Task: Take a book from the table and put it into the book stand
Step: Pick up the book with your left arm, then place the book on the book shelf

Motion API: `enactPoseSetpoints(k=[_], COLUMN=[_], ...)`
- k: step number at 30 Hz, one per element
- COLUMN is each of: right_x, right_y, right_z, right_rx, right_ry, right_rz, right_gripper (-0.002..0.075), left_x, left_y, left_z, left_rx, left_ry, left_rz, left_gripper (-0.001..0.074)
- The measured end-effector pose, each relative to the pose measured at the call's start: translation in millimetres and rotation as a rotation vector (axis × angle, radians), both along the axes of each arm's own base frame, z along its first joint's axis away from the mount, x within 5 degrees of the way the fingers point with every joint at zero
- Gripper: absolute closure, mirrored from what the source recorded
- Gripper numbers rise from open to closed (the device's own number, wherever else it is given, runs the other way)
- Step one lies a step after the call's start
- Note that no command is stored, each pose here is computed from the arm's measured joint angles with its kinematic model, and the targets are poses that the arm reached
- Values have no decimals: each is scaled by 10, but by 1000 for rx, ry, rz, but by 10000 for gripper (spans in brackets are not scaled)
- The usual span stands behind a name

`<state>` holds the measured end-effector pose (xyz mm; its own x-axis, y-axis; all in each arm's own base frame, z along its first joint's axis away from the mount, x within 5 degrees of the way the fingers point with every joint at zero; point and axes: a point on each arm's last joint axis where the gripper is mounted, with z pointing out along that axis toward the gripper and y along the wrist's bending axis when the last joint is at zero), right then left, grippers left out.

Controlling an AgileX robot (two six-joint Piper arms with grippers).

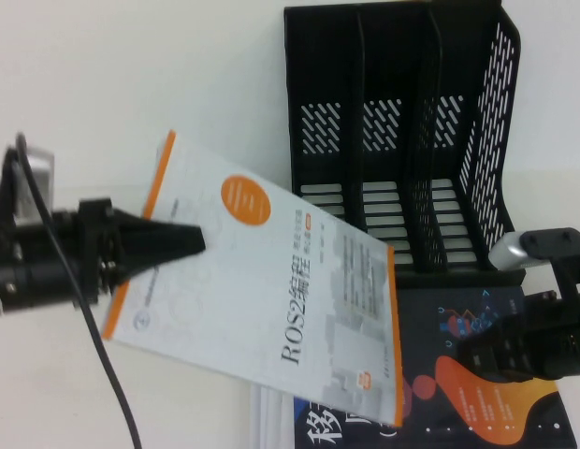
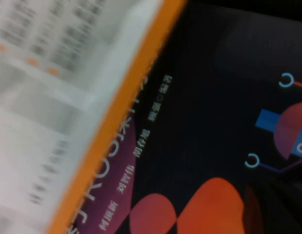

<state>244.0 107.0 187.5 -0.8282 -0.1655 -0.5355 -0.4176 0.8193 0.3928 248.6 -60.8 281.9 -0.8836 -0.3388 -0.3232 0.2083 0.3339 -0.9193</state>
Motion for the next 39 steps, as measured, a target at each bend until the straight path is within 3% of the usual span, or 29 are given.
enactPoseSetpoints(k=[1, 17, 24, 30, 39], right_x=[0, 13, -154, -460, -1008], right_y=[0, -35, -125, -225, -401], right_z=[0, 59, 609, 1090, 1575], right_rx=[0, -25, 1, 19, -9], right_ry=[0, -55, -297, -521, -819], right_rz=[0, -23, -57, -50, -25], right_gripper=[728, 728, 728, 728, 729], left_x=[5, 148, 130, 75, 198], left_y=[1, -24, -1, -146, -573], left_z=[84, 1169, 1768, 2082, 2192], left_rx=[18, 172, 234, 289, 321], left_ry=[-28, -245, -344, -429, -440], left_rz=[-8, -74, 14, 61, 74], left_gripper=[633, 632, 632, 632, 632])
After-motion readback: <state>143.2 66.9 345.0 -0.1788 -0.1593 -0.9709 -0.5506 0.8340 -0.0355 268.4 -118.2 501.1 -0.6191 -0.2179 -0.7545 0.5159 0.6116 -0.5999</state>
